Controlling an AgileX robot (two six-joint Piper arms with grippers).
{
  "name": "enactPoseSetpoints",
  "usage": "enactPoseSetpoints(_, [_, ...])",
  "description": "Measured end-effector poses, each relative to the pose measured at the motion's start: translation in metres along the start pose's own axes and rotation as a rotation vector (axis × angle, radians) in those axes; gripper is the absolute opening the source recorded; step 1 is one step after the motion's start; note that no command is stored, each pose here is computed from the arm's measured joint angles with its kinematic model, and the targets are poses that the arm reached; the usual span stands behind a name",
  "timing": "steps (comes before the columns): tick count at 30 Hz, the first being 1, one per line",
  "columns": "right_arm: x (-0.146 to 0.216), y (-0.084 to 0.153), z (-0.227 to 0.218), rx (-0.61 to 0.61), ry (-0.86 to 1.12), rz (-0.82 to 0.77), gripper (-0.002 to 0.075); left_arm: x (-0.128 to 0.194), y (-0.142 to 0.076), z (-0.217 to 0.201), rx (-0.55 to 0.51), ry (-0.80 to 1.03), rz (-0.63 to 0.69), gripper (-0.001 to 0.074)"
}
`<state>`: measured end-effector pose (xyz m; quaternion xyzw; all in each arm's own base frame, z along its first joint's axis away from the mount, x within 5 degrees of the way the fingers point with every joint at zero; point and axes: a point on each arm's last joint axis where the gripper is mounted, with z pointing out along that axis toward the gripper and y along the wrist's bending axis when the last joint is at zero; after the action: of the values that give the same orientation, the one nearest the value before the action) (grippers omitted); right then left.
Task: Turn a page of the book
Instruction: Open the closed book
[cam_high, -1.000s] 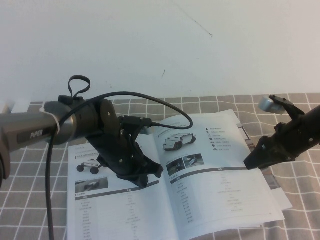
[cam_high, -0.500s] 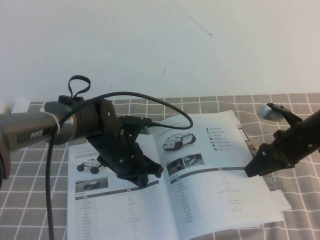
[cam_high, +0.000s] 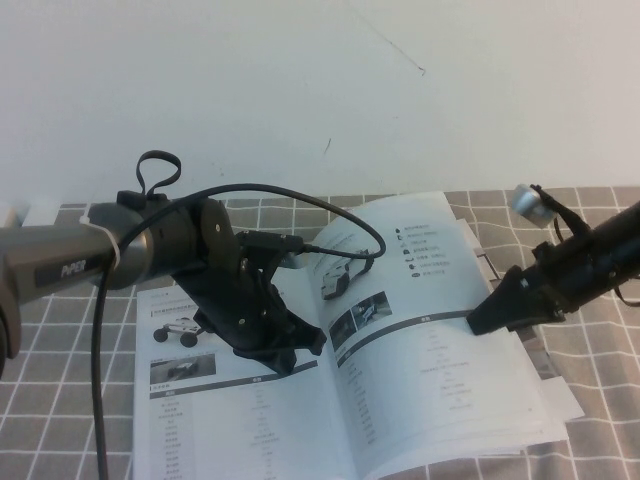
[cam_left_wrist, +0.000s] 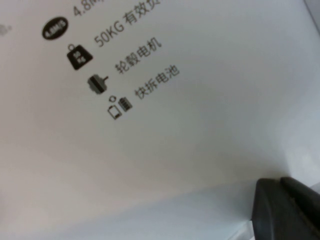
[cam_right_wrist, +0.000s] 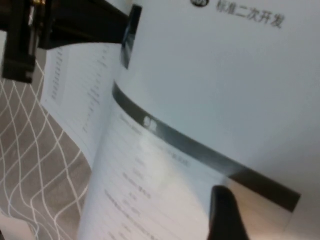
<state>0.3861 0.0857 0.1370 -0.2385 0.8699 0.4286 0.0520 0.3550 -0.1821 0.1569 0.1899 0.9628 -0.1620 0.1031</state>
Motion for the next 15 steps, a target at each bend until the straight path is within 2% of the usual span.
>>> enactPoseSetpoints(15, [-0.037, 0.011, -0.031, 0.124, -0.012, 0.002, 0.0388, 0.0, 0.0, 0.0, 0.0, 0.0, 0.004, -0.0004])
